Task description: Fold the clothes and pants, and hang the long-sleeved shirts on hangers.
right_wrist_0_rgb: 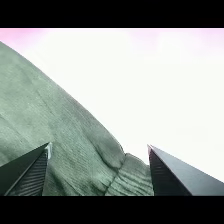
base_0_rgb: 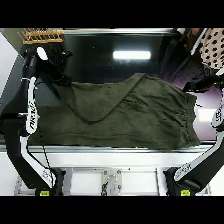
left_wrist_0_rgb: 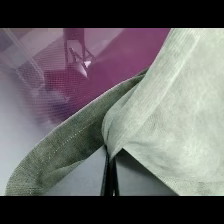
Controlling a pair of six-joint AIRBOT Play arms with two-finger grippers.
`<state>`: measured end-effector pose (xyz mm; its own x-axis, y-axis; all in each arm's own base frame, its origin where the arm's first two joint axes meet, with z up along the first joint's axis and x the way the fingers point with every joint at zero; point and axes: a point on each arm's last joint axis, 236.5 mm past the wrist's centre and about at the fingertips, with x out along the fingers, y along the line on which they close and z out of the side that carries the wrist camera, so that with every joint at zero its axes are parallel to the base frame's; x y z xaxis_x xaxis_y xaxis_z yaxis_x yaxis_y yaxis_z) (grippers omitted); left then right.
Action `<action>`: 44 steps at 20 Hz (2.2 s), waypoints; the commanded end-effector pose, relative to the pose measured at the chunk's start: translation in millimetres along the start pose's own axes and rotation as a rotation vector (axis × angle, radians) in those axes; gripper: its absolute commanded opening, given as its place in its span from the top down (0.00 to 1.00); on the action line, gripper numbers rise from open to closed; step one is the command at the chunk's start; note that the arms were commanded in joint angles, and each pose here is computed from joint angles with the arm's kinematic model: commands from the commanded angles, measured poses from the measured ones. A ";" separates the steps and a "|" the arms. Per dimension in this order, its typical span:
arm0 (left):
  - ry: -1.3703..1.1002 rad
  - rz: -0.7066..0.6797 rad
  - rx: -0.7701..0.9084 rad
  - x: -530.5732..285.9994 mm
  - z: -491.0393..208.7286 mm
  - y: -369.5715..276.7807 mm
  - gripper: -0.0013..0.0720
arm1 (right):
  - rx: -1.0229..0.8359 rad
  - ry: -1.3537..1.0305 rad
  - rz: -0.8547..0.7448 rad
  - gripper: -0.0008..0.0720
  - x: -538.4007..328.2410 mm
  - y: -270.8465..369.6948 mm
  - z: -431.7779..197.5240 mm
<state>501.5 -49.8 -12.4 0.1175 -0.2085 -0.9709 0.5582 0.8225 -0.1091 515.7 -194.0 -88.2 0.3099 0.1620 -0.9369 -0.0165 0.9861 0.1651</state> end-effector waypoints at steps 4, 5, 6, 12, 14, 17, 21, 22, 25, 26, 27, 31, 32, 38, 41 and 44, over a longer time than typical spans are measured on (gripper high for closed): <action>-0.002 -0.001 0.001 0.0 0.6 -0.4 0.97 | 0.012 0.010 0.040 0.10 16.8 4.7 -3.8; -0.002 -0.001 0.001 0.0 0.6 -0.4 0.97 | 0.012 0.011 0.041 0.11 17.5 4.6 -4.2; -0.002 -0.001 0.001 0.0 0.6 -0.4 0.97 | 0.015 0.014 0.042 0.11 18.5 4.6 -4.9; -0.002 -0.001 0.001 0.0 0.6 -0.4 0.97 | 0.020 0.014 0.042 0.38 19.0 4.5 -4.9; -0.002 -0.001 0.001 0.0 0.6 -0.4 0.97 | 0.015 0.013 0.041 0.59 18.7 4.4 -4.8; -0.002 0.000 0.001 0.0 0.6 -0.2 0.97 | 0.012 0.013 0.041 0.87 18.2 4.4 -4.6; 0.002 0.010 0.001 -0.3 -0.6 2.6 0.97 | 0.011 -0.008 0.031 0.92 6.2 6.0 1.8; -0.003 0.023 0.001 -0.5 0.5 5.9 0.97 | 0.006 -0.021 0.023 0.92 -2.0 6.6 5.6; -0.048 0.142 0.010 -5.6 10.7 33.1 0.97 | -0.019 -0.060 -0.050 0.92 -38.7 0.6 16.2; -0.068 0.198 0.017 -11.6 14.9 44.8 0.97 | -0.026 -0.075 -0.081 0.92 -54.0 -1.8 19.7; -0.095 0.254 0.025 -21.3 20.3 55.3 0.97 | -0.038 -0.092 -0.107 0.92 -69.2 -2.6 23.5; -0.264 0.471 0.032 -85.4 49.2 87.0 0.98 | -0.048 -0.183 -0.196 0.92 -135.6 0.6 38.2; -0.292 0.520 0.042 -102.4 52.8 92.0 0.98 | -0.049 -0.199 -0.227 0.92 -151.3 -0.5 39.5; -0.335 0.621 -0.120 -144.9 25.2 120.8 0.98 | -0.012 -0.255 -0.343 0.93 -221.5 0.5 34.2; -0.326 0.627 -0.159 -140.2 -7.7 125.9 0.98 | -0.011 -0.223 -0.339 0.93 -230.2 6.5 22.9; -0.363 0.645 -0.156 -136.7 -31.4 116.5 0.98 | -0.010 -0.199 -0.330 0.93 -234.4 11.9 14.9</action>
<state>541.3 79.7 102.1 0.6224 0.1786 -0.7620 0.2065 0.9016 0.3800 469.9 -219.5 132.7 0.5061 -0.1550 -0.8485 0.0963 0.9877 -0.1230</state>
